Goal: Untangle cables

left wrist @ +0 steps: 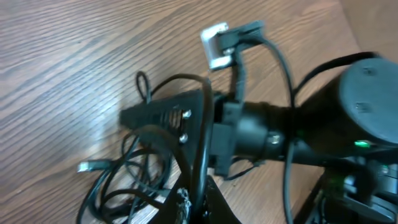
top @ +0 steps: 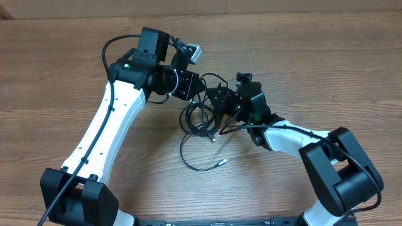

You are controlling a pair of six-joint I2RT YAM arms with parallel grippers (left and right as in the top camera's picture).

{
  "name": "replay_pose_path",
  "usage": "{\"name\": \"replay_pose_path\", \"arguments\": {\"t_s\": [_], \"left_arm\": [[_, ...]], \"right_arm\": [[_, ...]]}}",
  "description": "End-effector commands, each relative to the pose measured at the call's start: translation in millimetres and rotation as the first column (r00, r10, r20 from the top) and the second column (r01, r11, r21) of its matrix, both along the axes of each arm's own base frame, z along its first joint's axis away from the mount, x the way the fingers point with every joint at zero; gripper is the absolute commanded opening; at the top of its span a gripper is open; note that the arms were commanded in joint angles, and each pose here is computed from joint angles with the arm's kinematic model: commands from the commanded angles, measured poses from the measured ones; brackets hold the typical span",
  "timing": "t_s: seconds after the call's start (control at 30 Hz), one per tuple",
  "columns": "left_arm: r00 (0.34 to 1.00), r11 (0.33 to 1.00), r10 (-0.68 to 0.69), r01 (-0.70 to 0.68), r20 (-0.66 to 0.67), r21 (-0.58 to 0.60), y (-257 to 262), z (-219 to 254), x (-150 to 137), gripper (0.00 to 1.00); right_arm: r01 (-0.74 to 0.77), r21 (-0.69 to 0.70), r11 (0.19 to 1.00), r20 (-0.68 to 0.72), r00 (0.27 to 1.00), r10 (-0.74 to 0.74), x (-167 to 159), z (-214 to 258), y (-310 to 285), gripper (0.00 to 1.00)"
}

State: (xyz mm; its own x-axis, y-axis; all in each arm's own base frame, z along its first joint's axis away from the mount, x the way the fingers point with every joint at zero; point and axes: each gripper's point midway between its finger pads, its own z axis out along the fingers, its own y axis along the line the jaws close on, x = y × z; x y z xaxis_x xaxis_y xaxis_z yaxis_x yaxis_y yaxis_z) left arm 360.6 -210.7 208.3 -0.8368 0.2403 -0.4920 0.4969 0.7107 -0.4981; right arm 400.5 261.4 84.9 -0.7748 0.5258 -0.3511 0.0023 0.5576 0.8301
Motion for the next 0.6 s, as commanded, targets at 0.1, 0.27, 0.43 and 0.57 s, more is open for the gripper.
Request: {"name": "replay_pose_path", "arguments": {"t_s": [0.1, 0.27, 0.43, 0.57], "left_arm": [[0.981, 0.976, 0.191, -0.193, 0.029, 0.101, 23.6, 5.4, 17.7, 0.04], [0.968, 0.957, 0.246, -0.250, 0.049, 0.146, 34.1, 1.7, 24.5, 0.04], [0.958, 0.938, 0.276, -0.286, 0.076, 0.196, 44.1, -2.9, 29.2, 0.04], [0.960, 0.936, 0.275, -0.280, 0.052, 0.211, 44.7, -12.2, 27.6, 0.04]], "right_arm": [[-0.116, 0.077, 0.990, 0.012, 0.993, 0.116, -10.2, 15.5, 17.8, 0.04], [-0.371, 0.155, 0.916, 0.069, 0.929, 0.364, -43.7, 34.7, 44.1, 0.04], [-0.507, 0.211, 0.836, 0.115, 0.862, 0.493, -66.0, 50.6, 55.1, 0.04], [-0.575, 0.223, 0.787, 0.217, 0.817, 0.535, -72.2, 72.4, 60.1, 0.04]]}}
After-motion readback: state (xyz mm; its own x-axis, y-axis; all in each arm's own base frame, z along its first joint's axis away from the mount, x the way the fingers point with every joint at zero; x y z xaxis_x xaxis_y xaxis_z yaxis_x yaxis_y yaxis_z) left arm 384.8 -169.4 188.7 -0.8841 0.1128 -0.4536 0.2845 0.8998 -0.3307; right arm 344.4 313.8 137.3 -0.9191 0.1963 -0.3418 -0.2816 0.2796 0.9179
